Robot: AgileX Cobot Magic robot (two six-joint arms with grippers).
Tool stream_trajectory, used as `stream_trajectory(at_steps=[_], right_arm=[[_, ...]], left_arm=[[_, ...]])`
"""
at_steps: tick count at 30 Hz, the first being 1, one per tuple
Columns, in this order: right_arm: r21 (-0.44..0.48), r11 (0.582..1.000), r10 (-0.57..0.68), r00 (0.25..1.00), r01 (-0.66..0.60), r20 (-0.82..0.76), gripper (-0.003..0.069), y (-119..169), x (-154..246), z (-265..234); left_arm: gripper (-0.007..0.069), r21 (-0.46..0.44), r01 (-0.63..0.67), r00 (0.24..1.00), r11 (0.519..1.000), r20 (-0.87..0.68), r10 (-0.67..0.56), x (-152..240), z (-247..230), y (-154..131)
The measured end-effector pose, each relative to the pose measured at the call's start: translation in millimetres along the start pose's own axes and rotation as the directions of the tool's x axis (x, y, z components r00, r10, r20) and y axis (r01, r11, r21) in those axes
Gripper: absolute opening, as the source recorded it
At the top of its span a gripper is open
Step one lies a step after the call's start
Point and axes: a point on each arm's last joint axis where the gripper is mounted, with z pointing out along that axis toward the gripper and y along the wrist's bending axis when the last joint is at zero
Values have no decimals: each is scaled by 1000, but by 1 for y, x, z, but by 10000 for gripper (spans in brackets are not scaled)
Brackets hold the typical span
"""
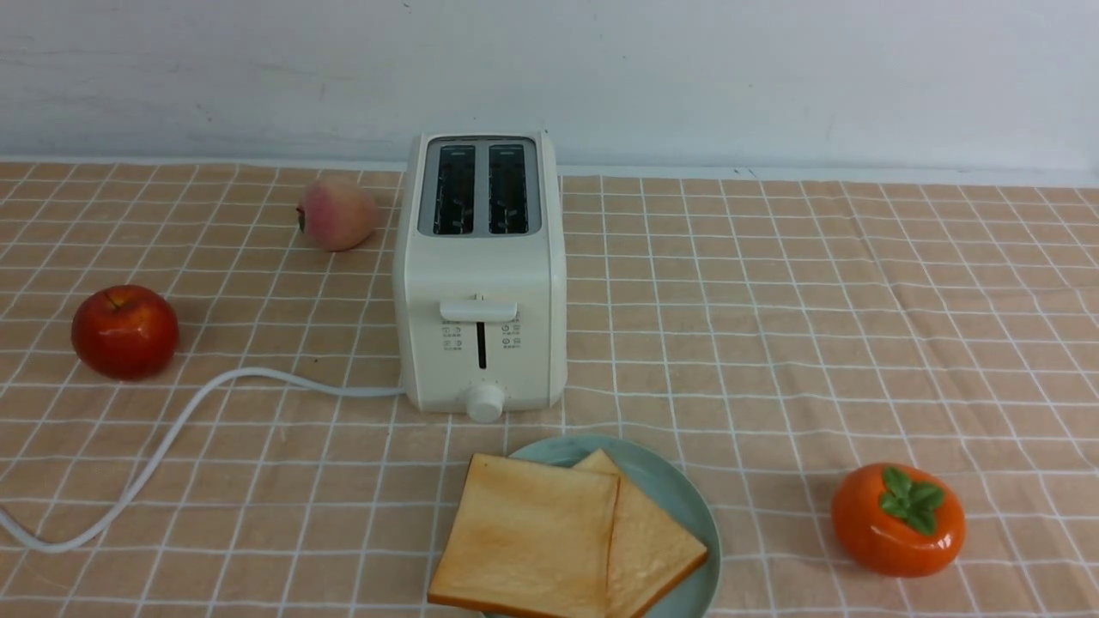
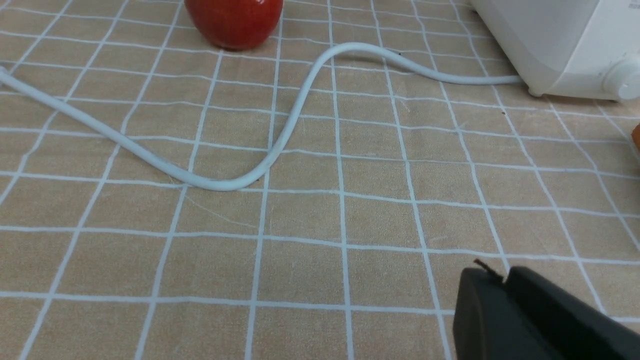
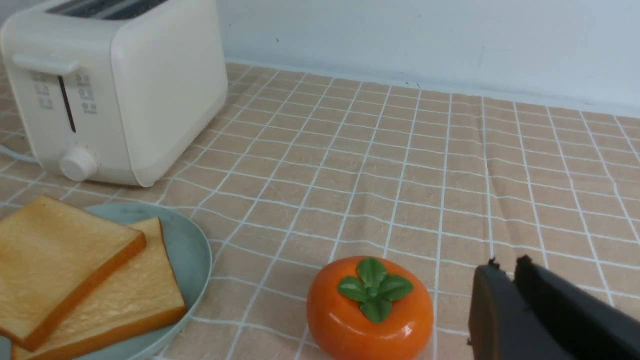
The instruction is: Take toasted bread from bread machine on light coffee tablecloth place on plate.
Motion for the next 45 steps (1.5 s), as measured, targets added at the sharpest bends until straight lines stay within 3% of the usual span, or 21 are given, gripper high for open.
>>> stream_trajectory(at_steps=[9, 16, 45], right_arm=[[92, 993, 75, 996, -69, -55, 69, 3, 26, -10], [188, 970, 180, 974, -153, -136, 79, 0, 68, 3], [196, 968, 179, 978, -155, -111, 99, -1, 68, 4]], left_arm=[[57, 0, 0, 1000, 1000, 0, 0, 0, 0, 0], [68, 0, 0, 1000, 1000, 0, 0, 0, 0, 0], [91, 0, 0, 1000, 1000, 0, 0, 0, 0, 0]])
